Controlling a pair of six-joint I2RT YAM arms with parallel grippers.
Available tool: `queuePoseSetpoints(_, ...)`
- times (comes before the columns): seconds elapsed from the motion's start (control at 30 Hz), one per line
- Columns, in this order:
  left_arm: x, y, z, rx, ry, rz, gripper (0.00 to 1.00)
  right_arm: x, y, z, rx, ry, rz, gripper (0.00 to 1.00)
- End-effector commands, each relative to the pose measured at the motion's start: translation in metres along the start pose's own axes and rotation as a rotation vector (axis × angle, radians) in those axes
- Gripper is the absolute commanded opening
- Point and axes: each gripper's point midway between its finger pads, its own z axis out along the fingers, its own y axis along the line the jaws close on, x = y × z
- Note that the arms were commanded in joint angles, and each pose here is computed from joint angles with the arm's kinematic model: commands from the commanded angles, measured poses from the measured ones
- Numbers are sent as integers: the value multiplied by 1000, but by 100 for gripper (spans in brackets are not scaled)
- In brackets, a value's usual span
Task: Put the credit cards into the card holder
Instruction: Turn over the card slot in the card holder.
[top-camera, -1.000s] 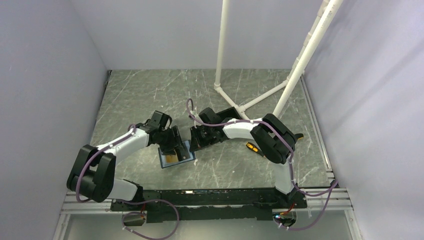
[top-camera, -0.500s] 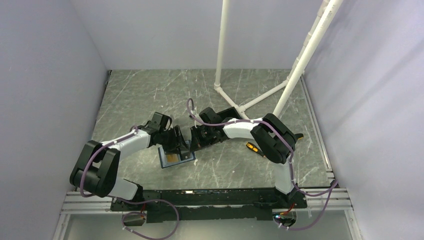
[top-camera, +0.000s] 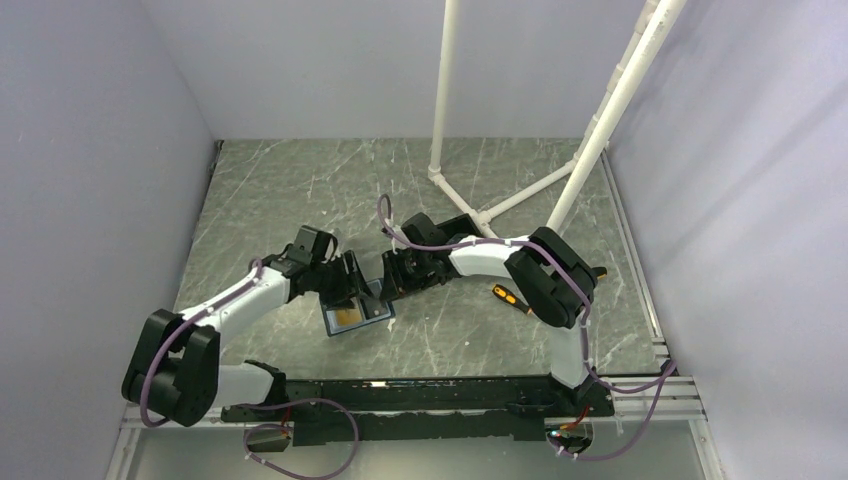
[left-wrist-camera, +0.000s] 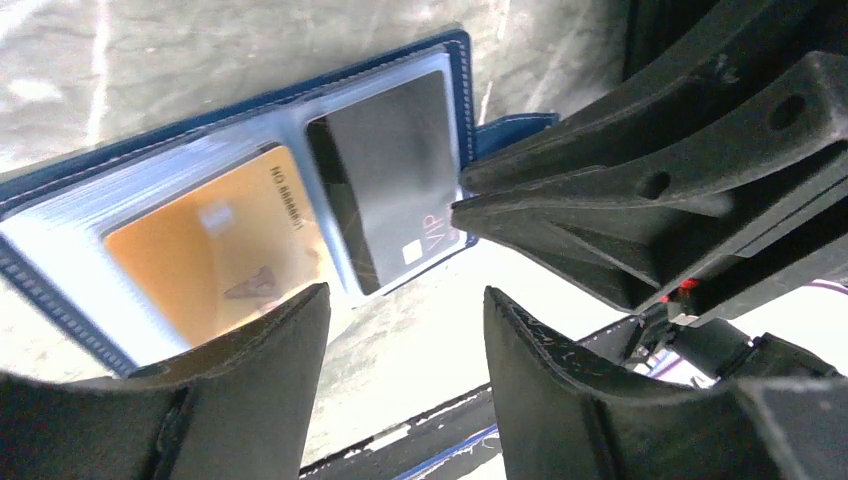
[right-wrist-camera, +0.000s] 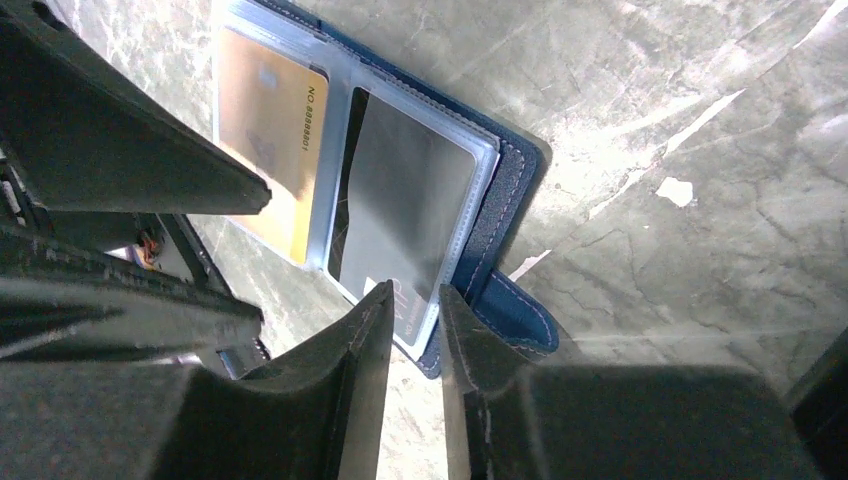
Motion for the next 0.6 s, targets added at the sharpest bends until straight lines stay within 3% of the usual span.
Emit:
queuePoseSetpoints(0.0, -6, 10, -12, -101, -22, 11, 60, -4, -9, -11, 55, -34, 10, 28)
queuePoseSetpoints(0.23, -6, 16, 11, -92, 1, 14, 26, -6, -7, -16, 43, -55, 39, 31)
queuePoseSetpoints(0.57, 1, 39, 23, -185, 42, 5, 13, -6, -1, -16, 2, -54, 47, 26)
